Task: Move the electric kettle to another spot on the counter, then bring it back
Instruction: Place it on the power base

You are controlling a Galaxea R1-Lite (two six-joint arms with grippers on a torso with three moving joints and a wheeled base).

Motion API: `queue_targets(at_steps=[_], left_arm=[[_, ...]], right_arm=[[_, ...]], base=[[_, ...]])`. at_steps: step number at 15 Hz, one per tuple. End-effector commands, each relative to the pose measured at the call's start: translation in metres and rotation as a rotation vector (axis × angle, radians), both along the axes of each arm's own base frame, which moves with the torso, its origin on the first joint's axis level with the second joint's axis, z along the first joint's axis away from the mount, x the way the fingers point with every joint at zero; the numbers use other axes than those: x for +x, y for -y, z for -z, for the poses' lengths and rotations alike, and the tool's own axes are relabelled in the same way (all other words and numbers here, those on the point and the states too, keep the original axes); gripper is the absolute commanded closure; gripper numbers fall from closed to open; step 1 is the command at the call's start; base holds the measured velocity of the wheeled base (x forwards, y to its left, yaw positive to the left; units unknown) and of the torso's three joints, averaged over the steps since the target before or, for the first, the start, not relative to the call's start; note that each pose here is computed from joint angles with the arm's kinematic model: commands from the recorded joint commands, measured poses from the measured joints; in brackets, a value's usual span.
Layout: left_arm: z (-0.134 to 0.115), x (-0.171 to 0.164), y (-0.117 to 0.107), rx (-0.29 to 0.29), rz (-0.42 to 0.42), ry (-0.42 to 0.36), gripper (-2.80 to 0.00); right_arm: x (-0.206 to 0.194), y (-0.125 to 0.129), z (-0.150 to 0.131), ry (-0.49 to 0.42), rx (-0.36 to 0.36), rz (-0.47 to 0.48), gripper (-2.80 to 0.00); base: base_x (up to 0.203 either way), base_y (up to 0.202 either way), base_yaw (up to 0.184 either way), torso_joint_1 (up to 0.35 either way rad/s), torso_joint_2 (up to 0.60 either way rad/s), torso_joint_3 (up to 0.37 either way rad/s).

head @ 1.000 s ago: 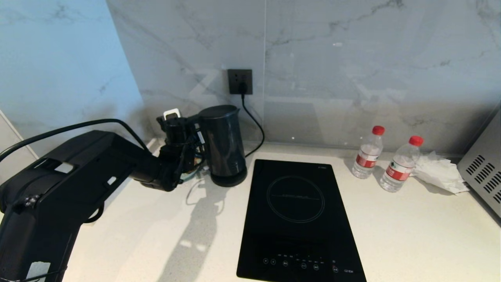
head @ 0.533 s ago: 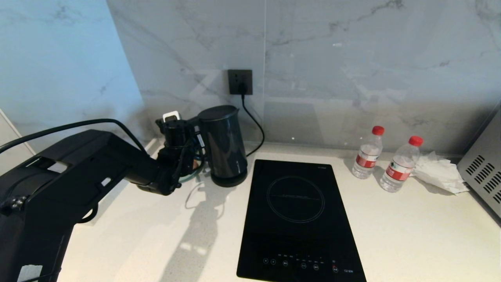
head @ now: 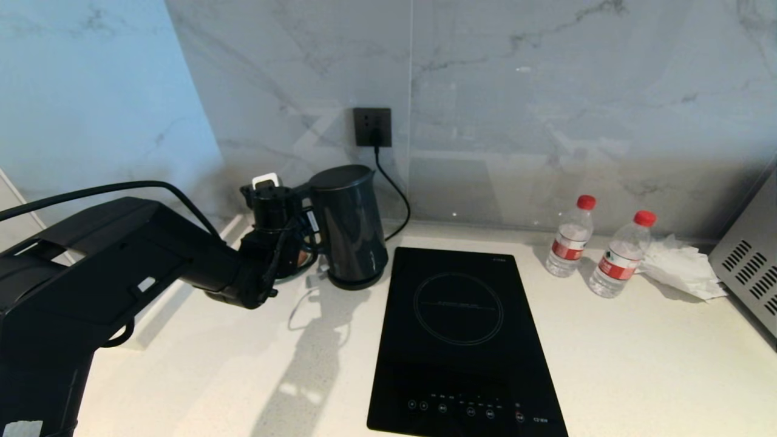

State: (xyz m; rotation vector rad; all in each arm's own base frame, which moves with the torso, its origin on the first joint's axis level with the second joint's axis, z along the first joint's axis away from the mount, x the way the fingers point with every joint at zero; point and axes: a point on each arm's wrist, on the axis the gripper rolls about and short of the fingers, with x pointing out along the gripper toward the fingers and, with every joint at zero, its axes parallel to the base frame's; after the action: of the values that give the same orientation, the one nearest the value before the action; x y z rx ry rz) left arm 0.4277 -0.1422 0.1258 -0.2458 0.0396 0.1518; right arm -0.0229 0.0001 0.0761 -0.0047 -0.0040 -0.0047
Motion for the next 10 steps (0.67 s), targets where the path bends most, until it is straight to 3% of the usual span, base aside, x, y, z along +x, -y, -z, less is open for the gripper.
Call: queue_targets(at_steps=[1, 10], left_arm=[[-0.002, -0.002, 0.0, -0.004, -0.004, 0.007, 0.0], [0.019, -0.001, 0.017, 0.01, 0.031, -0.035, 0.0]], right_arm=[[0.0, 0.0, 0.0, 0.001, -0.001, 0.0, 0.0], [0.0, 0.0, 0.0, 0.001, -0.001, 0.0, 0.0]], base=[[0.0, 0.0, 0.0, 0.0, 0.0, 0.0], [0.0, 0.0, 0.0, 0.0, 0.0, 0.0]])
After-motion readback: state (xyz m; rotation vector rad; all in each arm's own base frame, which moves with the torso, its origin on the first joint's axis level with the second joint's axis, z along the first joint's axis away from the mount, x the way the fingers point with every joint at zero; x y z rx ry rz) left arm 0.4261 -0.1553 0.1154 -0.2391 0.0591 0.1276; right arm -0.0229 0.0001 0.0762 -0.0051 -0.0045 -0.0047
